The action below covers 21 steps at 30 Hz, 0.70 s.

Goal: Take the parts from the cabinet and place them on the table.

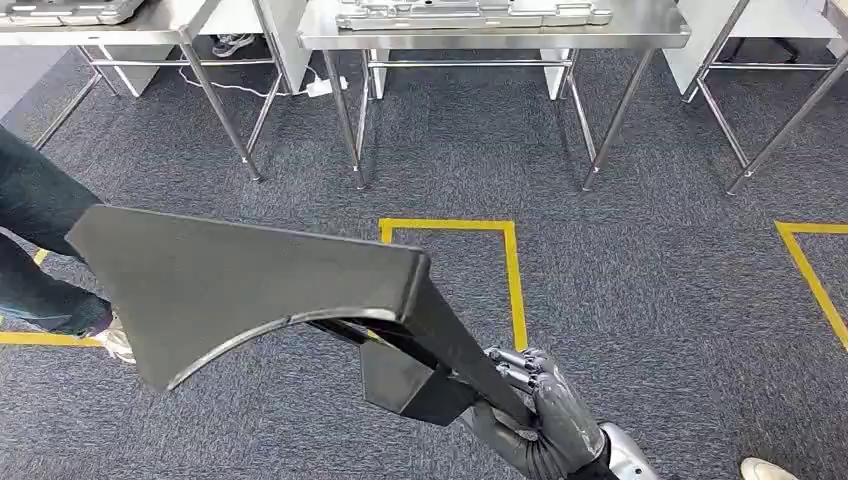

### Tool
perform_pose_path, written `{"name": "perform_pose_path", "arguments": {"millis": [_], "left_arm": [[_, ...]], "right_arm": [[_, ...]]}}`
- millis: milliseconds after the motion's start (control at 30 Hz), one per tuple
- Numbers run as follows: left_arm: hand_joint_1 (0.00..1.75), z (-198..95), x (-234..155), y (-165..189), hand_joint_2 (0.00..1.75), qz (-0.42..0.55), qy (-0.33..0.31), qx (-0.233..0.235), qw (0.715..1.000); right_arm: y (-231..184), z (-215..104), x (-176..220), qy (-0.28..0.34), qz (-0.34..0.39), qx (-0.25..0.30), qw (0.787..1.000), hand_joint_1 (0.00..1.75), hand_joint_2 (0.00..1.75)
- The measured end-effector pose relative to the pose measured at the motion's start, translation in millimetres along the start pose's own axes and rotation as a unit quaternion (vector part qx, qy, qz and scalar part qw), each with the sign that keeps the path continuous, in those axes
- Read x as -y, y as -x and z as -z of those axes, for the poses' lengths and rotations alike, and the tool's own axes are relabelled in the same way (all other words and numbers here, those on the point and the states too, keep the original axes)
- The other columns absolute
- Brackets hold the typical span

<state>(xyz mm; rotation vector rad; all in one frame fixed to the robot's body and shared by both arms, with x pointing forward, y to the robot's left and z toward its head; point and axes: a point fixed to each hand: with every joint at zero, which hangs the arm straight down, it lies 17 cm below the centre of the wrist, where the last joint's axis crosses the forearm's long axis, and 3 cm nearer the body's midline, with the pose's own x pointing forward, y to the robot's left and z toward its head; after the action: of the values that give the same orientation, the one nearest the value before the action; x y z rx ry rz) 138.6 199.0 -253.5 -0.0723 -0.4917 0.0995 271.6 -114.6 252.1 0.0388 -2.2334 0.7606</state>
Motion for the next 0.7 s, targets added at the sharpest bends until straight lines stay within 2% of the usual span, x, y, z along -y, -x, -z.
{"name": "perform_pose_path", "arguments": {"millis": [567, 700], "left_arm": [[0.00, -0.9, -0.7, 2.5, 1.75, 0.004, 0.000, 0.001, 1.000], [0.00, -1.1, 0.3, 2.4, 1.75, 0.008, 0.002, 0.003, 1.000]], "right_arm": [[0.4, 0.9, 0.2, -0.001, -0.001, 0.002, 1.000, 1.75, 1.75], [4.3, -0.5, -7.7, -0.020, -0.010, -0.001, 1.000, 1.75, 1.75]]}}
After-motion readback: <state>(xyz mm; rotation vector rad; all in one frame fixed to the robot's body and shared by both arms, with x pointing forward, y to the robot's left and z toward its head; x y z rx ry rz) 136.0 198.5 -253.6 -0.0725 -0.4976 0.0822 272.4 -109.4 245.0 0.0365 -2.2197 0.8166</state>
